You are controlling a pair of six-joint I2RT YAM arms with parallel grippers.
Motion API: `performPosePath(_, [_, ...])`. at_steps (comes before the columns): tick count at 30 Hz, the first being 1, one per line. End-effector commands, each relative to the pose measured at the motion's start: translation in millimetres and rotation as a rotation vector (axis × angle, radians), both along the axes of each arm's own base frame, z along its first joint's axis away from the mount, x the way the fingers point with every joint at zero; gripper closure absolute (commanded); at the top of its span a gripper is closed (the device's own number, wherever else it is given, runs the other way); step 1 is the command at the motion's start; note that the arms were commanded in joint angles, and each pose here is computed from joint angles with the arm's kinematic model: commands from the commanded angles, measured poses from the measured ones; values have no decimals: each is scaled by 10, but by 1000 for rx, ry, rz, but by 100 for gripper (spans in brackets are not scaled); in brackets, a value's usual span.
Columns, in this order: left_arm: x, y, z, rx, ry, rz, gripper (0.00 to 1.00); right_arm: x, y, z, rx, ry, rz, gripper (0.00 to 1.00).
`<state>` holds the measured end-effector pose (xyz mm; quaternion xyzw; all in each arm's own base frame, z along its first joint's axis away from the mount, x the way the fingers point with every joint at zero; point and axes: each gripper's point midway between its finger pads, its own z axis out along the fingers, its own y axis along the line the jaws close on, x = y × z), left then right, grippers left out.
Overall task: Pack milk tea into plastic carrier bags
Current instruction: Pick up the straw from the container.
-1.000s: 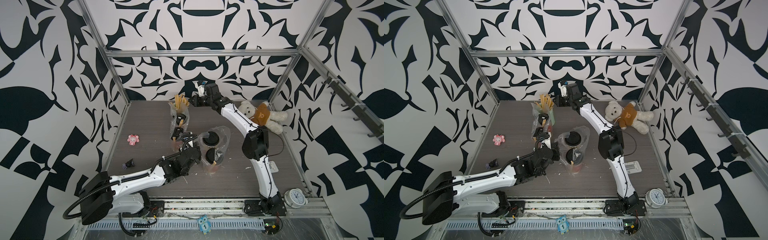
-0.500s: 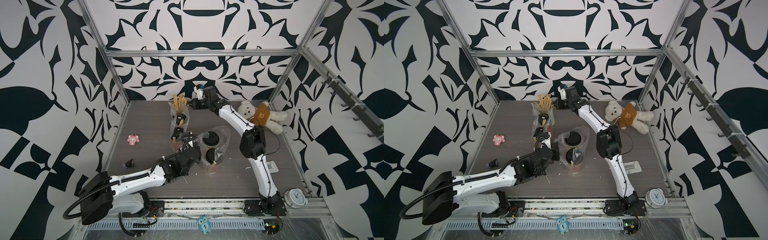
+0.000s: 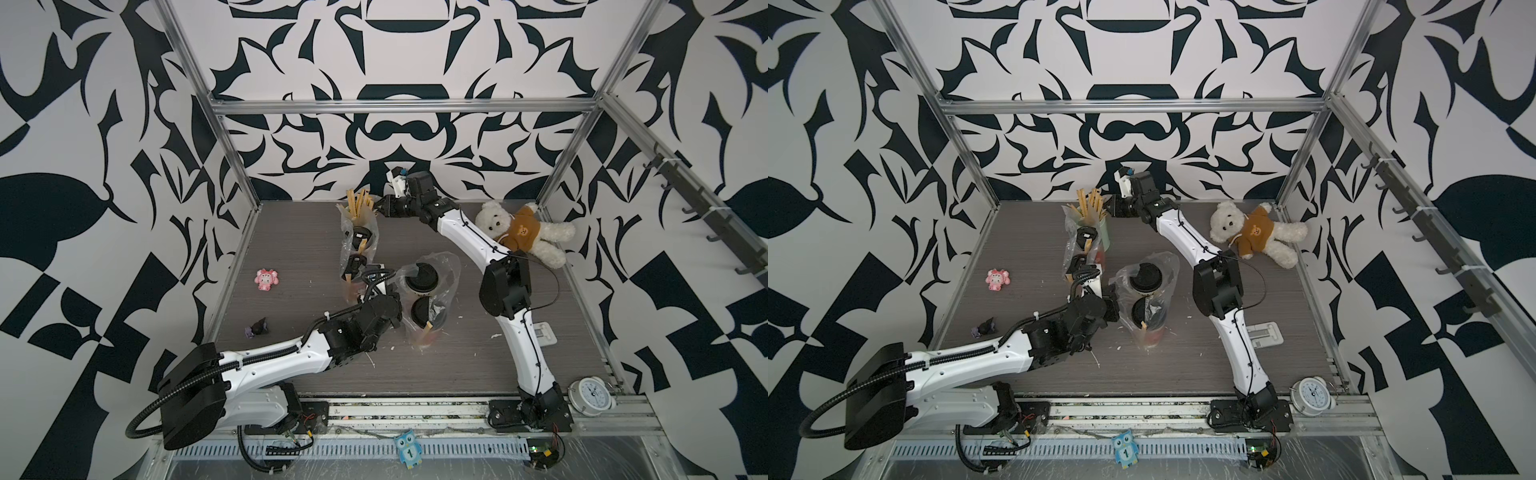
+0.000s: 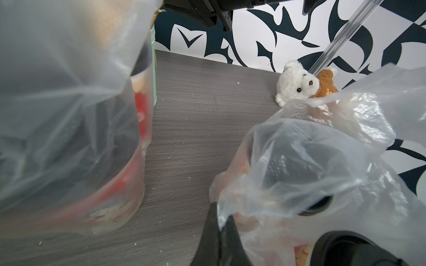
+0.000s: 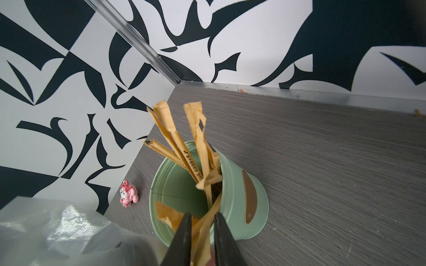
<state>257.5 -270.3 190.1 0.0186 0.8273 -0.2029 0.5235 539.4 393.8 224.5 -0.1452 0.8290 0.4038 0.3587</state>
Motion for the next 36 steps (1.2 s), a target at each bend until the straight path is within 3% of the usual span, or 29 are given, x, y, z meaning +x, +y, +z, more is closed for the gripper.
performPosePath(1, [35, -47, 130, -12, -18, 9, 100, -59, 99, 414, 65, -74, 29, 78])
performPosePath(20, [40, -40, 138, -5, -18, 14, 100, 43, 118, 261, 44, -55, 10, 79])
performPosePath(27, [46, -51, 131, -2, -16, 12, 100, 36, 103, 288, 37, -63, 8, 89])
performPosePath(36, [46, -58, 140, -3, -17, 10, 100, -4, 39, 597, 35, -134, -3, 99])
